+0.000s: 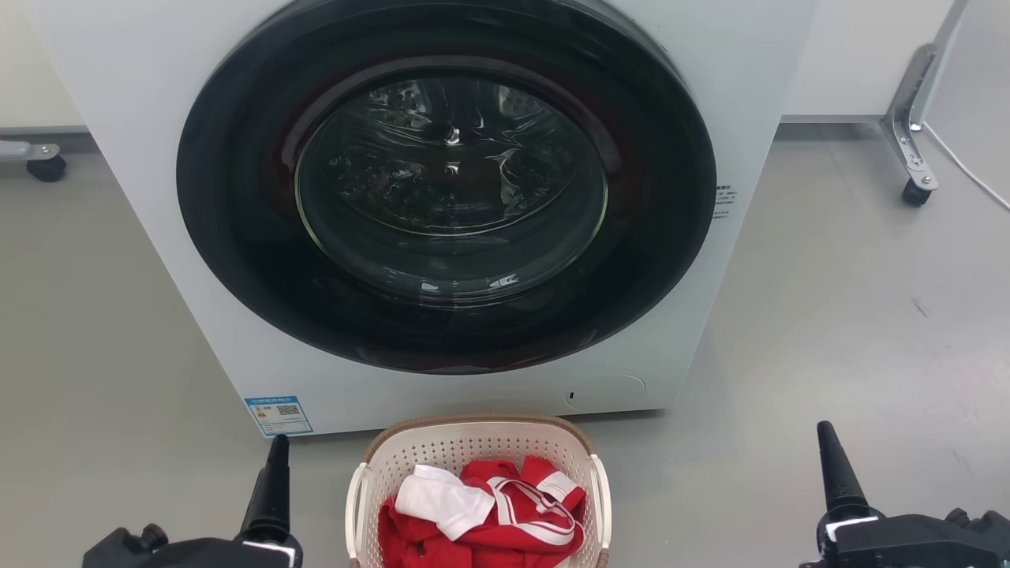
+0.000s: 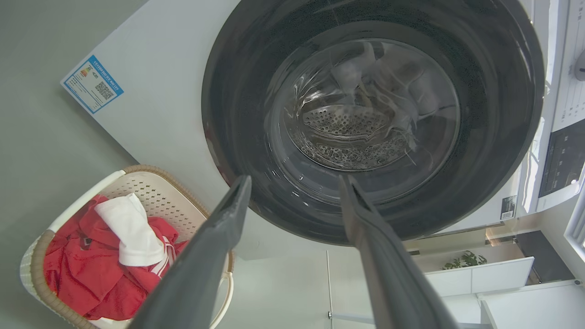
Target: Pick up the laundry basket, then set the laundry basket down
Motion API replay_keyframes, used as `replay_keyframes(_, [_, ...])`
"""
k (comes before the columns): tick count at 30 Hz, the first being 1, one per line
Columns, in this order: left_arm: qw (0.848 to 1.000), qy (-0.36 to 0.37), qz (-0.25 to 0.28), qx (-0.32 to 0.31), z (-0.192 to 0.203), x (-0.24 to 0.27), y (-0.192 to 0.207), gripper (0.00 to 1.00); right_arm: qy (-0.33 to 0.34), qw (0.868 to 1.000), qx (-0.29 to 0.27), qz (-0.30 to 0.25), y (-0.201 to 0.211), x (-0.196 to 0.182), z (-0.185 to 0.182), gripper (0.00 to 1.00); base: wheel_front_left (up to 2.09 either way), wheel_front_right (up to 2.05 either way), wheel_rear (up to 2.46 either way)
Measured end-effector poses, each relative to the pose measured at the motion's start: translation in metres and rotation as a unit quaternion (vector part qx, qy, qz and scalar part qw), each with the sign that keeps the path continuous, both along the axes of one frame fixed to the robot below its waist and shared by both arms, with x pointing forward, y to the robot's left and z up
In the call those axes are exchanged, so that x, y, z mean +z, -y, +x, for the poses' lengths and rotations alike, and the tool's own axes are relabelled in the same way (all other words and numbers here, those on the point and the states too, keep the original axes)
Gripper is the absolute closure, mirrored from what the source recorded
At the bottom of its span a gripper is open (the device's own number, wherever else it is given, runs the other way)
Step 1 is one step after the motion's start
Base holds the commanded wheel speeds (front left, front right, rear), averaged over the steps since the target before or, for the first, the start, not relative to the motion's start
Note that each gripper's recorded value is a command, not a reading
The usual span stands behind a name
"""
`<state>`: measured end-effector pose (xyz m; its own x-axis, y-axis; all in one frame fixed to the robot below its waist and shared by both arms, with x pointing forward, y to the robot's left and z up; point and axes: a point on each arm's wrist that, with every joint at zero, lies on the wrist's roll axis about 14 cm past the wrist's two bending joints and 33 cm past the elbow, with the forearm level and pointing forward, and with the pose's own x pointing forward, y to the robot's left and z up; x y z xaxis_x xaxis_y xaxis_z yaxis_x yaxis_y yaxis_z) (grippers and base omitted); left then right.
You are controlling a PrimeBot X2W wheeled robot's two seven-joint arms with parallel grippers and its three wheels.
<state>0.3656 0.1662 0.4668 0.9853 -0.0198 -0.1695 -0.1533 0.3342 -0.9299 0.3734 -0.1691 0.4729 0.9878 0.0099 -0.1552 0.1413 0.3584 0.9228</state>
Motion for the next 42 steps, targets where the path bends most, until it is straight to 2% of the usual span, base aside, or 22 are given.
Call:
replay_keyframes(8, [0.995, 0.012, 0.097, -0.019, 0.002, 0.006, 0.006, 0.0, 0.011, 0.996, 0.018, -0.083, -0.01, 0.006, 0.001, 0.0, 0.0, 0.0, 0.0])
replay_keyframes(16, [0.979, 0.021, 0.202, -0.027, 0.001, 0.01, 0.005, 0.0, 0.02, 0.985, 0.034, -0.166, -0.018, 0.009, 0.001, 0.0, 0.0, 0.0, 0.0])
replay_keyframes(25, [0.952, 0.037, 0.301, -0.03, 0.0, 0.016, 0.005, 0.0, 0.035, 0.967, 0.043, -0.248, -0.024, 0.014, -0.001, 0.0, 0.0, 0.0, 0.0])
replay_keyframes(28, [0.947, 0.041, 0.318, -0.029, 0.0, 0.018, 0.006, 0.0, 0.038, 0.964, 0.041, -0.261, -0.024, 0.015, -0.001, 0.0, 0.0, 0.0, 0.0])
replay_keyframes(42, [0.896, 0.077, 0.437, -0.025, -0.002, 0.034, 0.009, 0.0, 0.08, 0.926, 0.044, -0.367, -0.035, 0.032, -0.001, 0.0, 0.0, 0.0, 0.0])
